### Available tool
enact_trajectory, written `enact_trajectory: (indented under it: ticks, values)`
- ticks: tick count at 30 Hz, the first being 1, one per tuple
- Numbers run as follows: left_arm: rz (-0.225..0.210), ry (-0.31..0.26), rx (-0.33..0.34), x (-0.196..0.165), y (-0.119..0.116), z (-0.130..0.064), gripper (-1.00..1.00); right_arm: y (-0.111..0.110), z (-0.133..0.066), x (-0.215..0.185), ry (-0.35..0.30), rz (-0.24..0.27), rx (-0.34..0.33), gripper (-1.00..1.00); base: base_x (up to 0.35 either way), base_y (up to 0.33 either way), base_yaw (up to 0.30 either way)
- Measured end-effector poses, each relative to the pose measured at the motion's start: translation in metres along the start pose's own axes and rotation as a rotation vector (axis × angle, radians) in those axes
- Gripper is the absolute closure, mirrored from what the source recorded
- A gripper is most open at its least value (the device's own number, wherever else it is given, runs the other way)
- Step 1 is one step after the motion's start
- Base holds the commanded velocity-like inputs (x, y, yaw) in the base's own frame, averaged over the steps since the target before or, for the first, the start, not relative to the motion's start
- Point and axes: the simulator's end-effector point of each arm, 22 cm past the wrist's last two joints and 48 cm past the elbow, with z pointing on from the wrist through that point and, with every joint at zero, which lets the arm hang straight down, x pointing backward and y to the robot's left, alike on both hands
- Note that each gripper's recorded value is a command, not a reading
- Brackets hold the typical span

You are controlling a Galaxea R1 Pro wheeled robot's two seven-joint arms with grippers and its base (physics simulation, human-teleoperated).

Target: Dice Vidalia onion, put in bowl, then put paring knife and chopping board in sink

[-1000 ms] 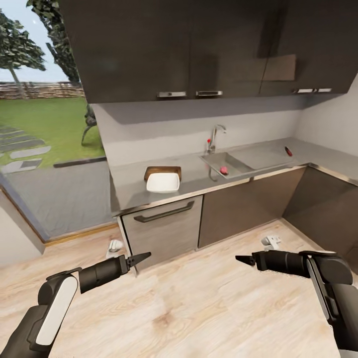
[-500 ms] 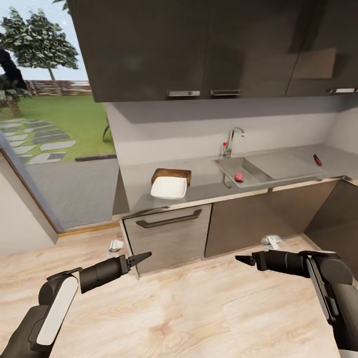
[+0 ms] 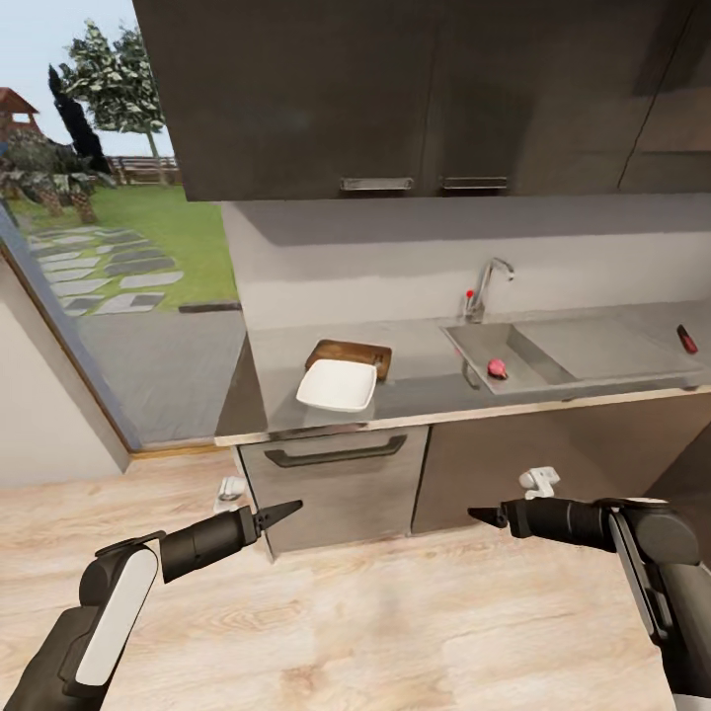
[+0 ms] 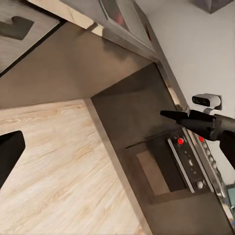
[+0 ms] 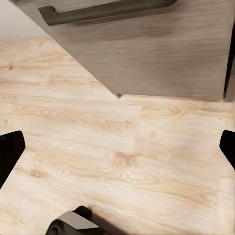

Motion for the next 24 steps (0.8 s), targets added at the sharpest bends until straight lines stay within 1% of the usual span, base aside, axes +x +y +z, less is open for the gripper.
enact_trajectory:
  ticks: [5,14,19,24]
  values:
    - [-0.003,0.001,-0.001,0.001,0.001,0.0,-1.0,-0.001,0.001,0.001,0.003,0.001,0.001,-1.0,0.226,-0.283,0.173]
    - [-0.01,0.001,0.002,0.001,0.002,0.001,-1.0,-0.002,0.003,0.003,0.008,0.003,0.003,-1.0,0.226,-0.283,0.23]
    - [-0.012,0.003,0.002,0.002,0.003,0.001,-1.0,-0.007,0.003,0.005,0.019,-0.002,0.023,-1.0,0.226,-0.283,0.227]
    - [-0.013,0.003,0.002,0.002,0.003,0.001,-1.0,-0.011,0.003,0.007,0.025,-0.005,0.039,-1.0,0.226,-0.283,0.074]
